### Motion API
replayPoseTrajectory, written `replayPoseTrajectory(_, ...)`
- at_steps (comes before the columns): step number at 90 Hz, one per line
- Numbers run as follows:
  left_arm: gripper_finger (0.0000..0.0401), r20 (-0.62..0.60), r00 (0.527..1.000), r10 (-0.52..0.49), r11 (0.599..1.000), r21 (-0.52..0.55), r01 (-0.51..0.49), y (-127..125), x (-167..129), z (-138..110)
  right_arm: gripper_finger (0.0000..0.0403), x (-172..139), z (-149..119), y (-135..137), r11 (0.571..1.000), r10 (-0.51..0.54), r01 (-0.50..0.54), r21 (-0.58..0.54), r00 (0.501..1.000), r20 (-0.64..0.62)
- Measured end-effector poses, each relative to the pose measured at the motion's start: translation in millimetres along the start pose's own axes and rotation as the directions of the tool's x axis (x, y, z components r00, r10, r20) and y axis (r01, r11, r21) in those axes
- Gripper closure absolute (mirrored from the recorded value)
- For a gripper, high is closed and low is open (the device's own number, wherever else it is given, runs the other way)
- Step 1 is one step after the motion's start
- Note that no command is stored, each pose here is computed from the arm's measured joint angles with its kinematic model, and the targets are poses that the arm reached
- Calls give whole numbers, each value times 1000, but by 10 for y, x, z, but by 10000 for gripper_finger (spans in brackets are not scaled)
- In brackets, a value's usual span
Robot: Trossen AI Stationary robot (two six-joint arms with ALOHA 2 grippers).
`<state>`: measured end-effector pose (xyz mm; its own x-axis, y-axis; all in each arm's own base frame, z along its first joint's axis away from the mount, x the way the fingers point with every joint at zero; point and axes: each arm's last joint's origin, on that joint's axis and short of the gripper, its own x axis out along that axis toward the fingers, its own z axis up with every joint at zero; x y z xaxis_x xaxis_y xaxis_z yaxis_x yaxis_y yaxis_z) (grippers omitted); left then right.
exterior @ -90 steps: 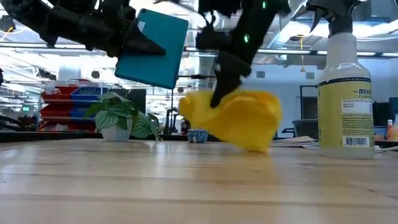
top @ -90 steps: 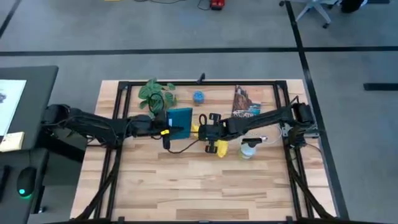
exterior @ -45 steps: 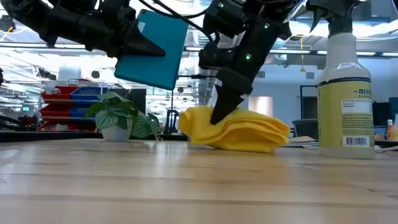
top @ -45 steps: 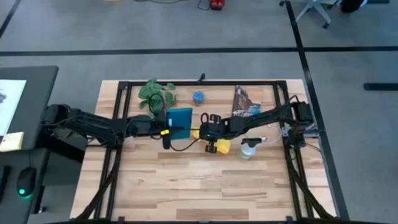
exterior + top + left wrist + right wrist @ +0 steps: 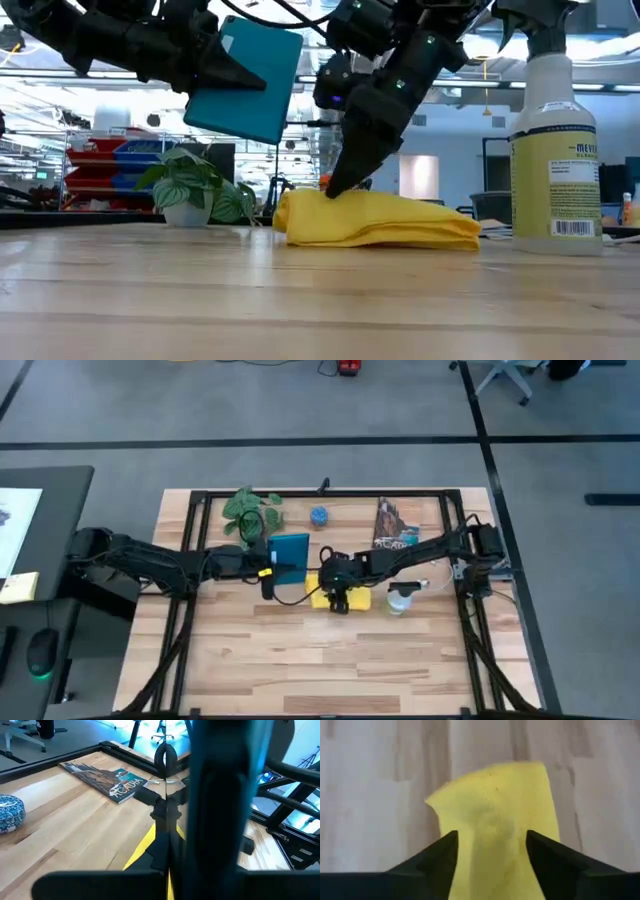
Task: Apply microfiber cloth
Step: Spray the back of the blue tablet using the white spray bottle
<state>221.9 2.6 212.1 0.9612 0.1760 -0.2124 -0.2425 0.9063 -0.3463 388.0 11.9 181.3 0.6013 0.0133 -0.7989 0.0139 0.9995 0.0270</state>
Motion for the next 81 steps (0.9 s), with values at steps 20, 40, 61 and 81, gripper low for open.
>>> replayPoseTrajectory(20, 390, -17, 1000, 10, 1000, 4, -10, 8, 0, -17, 162, -393, 415, 109, 989, 8, 10, -148, 993, 118)
replayPoseTrajectory(40, 390, -20, 1000, 11, 1000, 5, -11, 9, 0, -19, 179, -1312, 686, 190, 927, -163, 233, -294, 956, 243)
replayPoseTrajectory(61, 390, -32, 999, 16, 1000, 7, -16, 14, 0, -31, 191, -2499, 231, 181, 938, -283, 308, -158, 945, 161)
replayPoseTrajectory(81, 390, -18, 999, 32, 999, 8, -32, 18, 0, -23, 193, -3193, -503, 242, 972, -43, 54, 229, 998, -55)
